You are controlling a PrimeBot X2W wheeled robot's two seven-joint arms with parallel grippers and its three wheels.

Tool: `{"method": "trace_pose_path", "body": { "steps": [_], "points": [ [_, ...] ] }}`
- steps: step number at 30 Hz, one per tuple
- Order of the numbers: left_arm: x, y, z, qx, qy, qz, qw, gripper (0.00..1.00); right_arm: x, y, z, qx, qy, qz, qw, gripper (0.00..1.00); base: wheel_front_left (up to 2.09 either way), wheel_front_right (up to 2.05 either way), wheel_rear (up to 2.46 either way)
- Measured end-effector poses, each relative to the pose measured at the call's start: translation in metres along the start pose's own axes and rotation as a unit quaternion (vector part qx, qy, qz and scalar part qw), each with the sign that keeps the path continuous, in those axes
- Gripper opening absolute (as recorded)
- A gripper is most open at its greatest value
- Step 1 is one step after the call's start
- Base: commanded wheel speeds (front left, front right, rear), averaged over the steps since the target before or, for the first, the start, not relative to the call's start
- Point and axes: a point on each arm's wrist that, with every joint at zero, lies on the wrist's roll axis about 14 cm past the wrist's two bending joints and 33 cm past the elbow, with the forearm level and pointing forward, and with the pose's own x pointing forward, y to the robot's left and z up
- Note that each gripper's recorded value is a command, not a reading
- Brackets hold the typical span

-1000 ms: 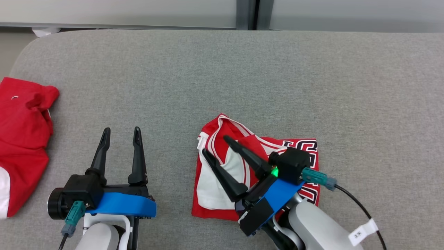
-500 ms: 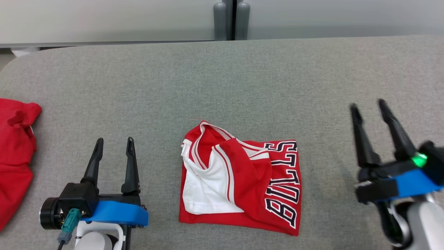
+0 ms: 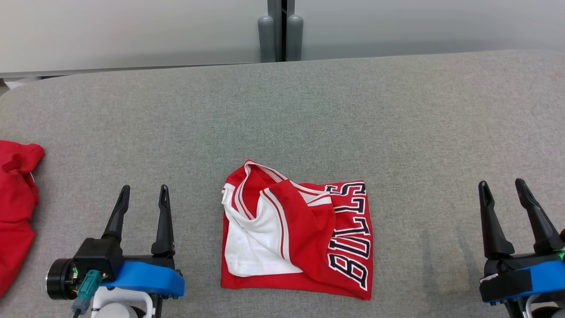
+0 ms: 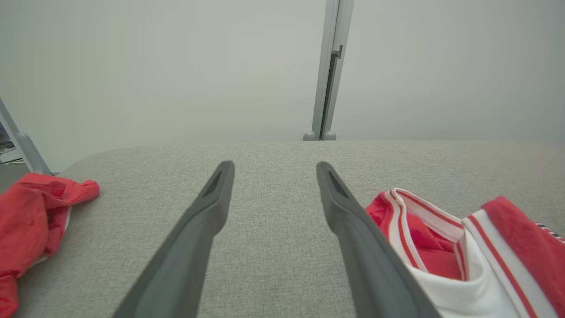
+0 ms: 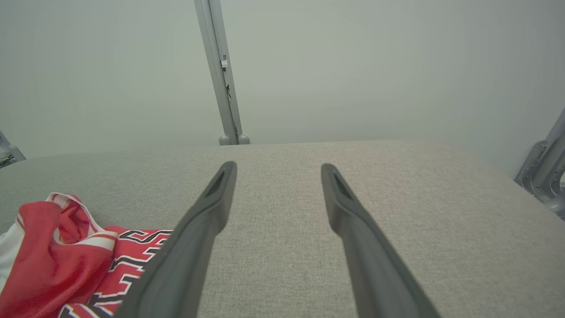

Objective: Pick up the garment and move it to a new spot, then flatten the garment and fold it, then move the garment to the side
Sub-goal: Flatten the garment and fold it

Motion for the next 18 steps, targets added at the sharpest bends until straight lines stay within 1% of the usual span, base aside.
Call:
{"method": "trace_pose_path", "body": {
  "steps": [11,13,14,15,18],
  "points": [
    [-0.002,-0.002,0.001,-0.002,0.001,-0.003,1.0,1.0,-0.002,0.004,0.0,0.0,0.007,0.005,1.0,1.0,0.0,0.0,0.0],
    [-0.002,-0.002,0.0,-0.002,0.001,-0.003,1.0,1.0,-0.002,0.007,-0.004,-0.001,0.019,0.01,1.0,1.0,0.0,0.0,0.0],
    [-0.002,-0.002,0.0,-0.002,0.001,-0.003,1.0,1.0,-0.001,0.01,-0.008,0.001,0.027,0.015,1.0,0.38,0.0,0.0,0.0],
    [-0.001,-0.002,0.0,-0.002,0.002,-0.003,1.0,1.0,-0.001,0.017,-0.016,0.005,0.042,0.024,0.999,0.0,0.0,0.0,0.0],
    [0.001,-0.001,0.0,-0.002,0.001,-0.002,1.0,1.0,0.0,0.042,-0.044,0.019,0.086,0.059,0.994,0.0,0.0,0.0,0.0]
  ]
}}
